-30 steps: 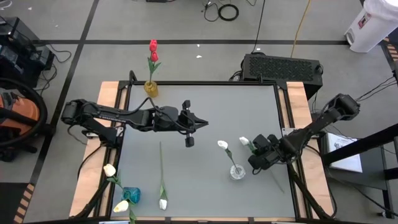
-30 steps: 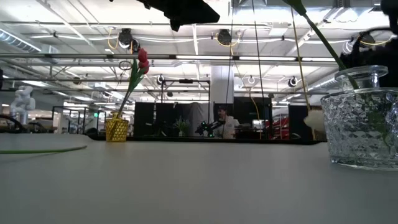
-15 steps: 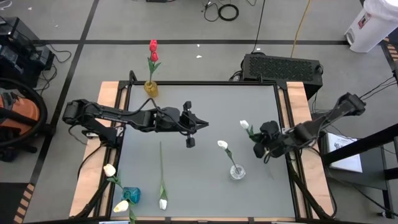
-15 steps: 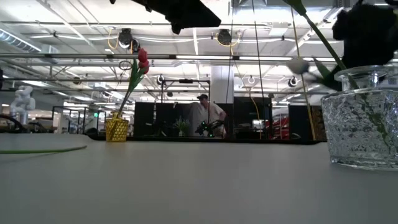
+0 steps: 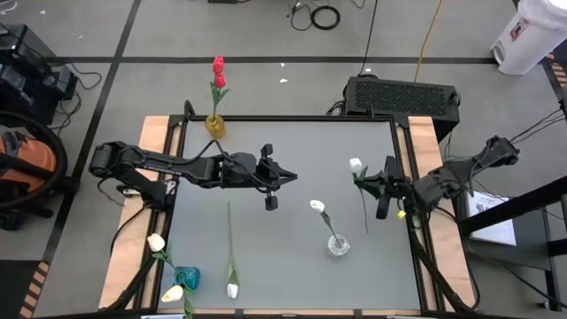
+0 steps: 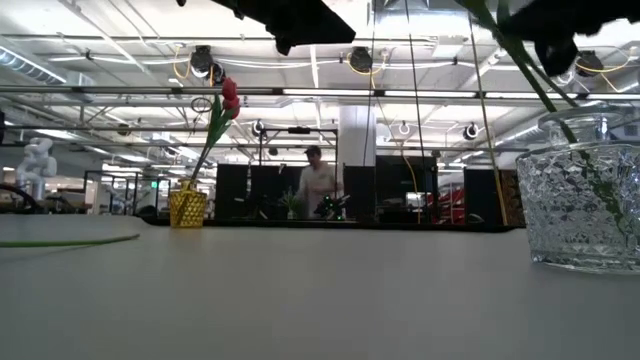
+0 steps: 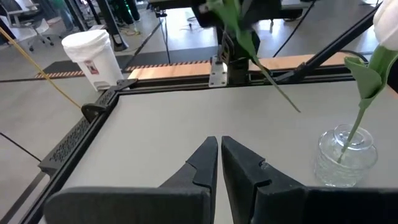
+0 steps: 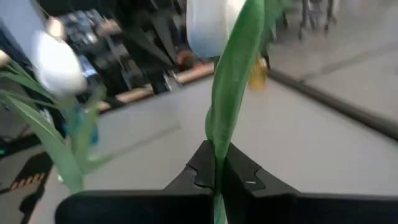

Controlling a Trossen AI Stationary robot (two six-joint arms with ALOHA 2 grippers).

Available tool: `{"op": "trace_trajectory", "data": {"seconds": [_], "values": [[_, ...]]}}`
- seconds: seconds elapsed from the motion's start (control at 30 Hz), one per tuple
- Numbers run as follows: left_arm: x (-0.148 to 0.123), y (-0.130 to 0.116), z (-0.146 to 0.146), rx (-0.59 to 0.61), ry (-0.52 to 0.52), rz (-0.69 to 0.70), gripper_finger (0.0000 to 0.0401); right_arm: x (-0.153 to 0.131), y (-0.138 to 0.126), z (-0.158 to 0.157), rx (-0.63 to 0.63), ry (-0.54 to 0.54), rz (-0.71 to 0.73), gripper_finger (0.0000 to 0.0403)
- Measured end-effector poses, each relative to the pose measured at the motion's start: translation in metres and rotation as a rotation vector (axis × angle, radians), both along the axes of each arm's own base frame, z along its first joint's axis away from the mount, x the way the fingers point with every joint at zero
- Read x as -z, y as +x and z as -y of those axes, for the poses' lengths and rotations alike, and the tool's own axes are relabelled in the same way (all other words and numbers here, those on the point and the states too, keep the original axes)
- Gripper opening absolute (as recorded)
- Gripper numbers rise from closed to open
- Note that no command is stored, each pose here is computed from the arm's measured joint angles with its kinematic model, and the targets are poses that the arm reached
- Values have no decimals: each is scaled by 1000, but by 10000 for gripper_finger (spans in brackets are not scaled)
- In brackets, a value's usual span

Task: Sort flowers into vase by color
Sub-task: Put the right white tulip into the transparent vase

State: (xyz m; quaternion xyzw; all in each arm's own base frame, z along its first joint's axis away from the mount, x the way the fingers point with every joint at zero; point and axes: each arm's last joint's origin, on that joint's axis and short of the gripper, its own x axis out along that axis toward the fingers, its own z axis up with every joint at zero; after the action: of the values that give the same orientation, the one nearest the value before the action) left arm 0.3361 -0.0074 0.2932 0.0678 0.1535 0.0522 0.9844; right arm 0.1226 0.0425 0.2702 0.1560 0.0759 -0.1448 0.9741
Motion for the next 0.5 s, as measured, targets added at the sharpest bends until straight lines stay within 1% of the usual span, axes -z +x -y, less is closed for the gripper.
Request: {"op": "trace_trajectory", "data": {"seconds": [0.2,0.3,0.5], "values": [[0,0,0,-7,-22,3,30,-16,0,-1,-59,-130,106,0],[0,0,0,-8,-22,3,30,-22,2,-3,-118,-171,153,0],[0,0,0,-8,-22,3,30,-27,8,-9,-221,-237,200,0]]}}
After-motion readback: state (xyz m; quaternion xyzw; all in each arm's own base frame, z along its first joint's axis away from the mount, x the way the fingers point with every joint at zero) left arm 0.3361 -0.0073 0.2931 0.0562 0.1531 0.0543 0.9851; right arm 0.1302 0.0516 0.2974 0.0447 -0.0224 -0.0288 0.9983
